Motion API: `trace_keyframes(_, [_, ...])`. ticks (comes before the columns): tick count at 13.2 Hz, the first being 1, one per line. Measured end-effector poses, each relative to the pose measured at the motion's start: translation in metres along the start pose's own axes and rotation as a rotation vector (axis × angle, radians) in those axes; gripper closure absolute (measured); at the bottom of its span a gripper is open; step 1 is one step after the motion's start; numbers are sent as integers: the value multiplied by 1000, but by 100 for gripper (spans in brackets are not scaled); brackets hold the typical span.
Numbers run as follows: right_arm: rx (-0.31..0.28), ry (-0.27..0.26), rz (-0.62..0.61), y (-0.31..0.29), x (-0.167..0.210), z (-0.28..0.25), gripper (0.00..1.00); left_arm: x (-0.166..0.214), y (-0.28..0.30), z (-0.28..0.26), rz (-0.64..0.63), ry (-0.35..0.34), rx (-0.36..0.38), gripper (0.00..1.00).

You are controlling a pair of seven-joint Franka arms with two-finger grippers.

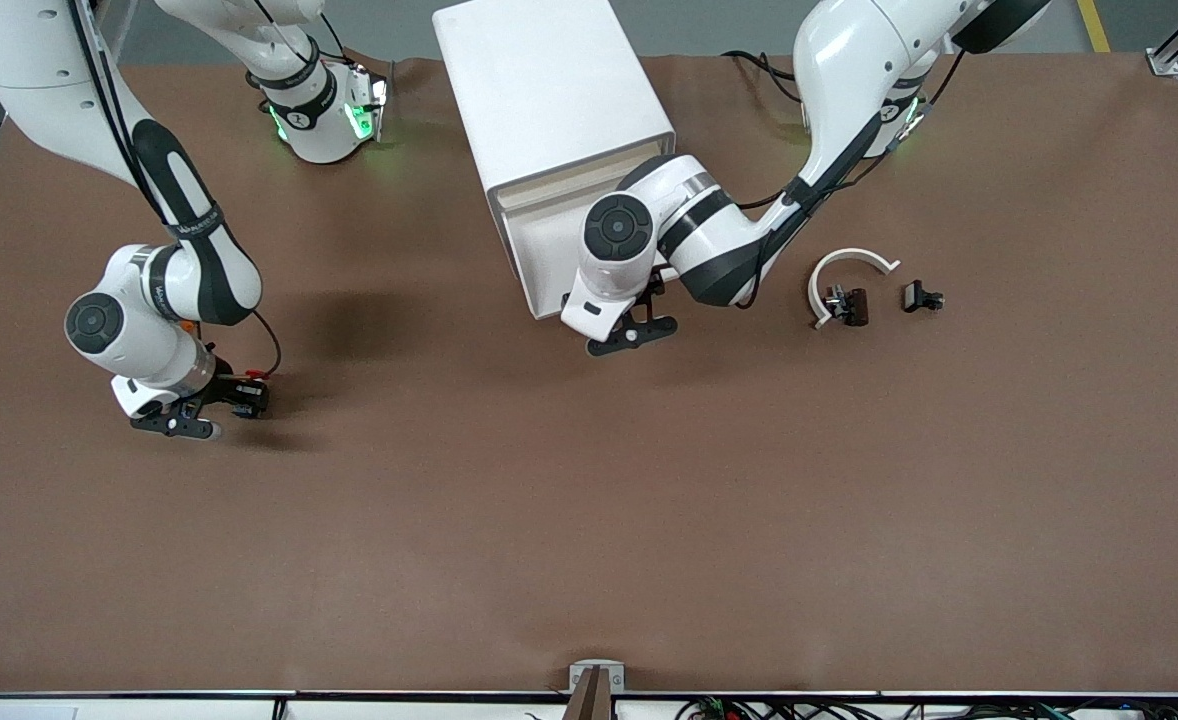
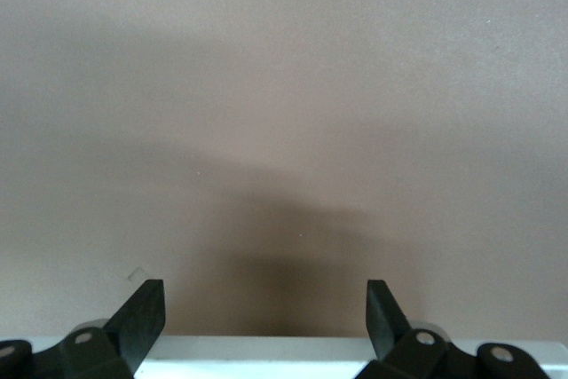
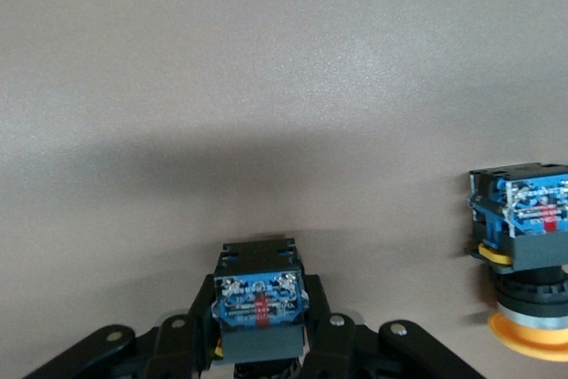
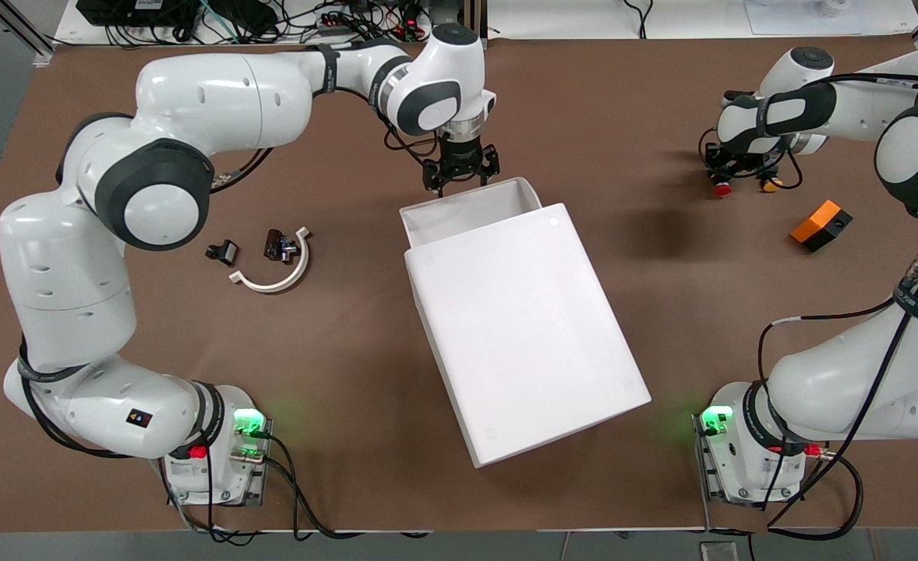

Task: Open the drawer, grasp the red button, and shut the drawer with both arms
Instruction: 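Lower the red button beside the orange block and open the right gripper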

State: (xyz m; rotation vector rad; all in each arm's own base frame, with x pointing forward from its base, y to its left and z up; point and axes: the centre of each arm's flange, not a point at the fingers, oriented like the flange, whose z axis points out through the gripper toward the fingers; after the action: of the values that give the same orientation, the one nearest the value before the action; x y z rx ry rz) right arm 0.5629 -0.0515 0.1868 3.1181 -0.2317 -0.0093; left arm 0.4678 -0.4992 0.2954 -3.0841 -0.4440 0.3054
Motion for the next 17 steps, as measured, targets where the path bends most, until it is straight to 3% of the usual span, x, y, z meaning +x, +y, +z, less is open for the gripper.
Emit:
trace_keyframes(8, [0,2,-1,-1,3,1,59,-14,7,3,0,0,9,0])
trace_keyframes(14, [0,-7,-9,-6,10,6,59,-48,21,9,15,-8,17,0])
trace_keyframes(17, [-5,-66,-5,-5,19,-4,32,-68,28,14,34,-20,22,0])
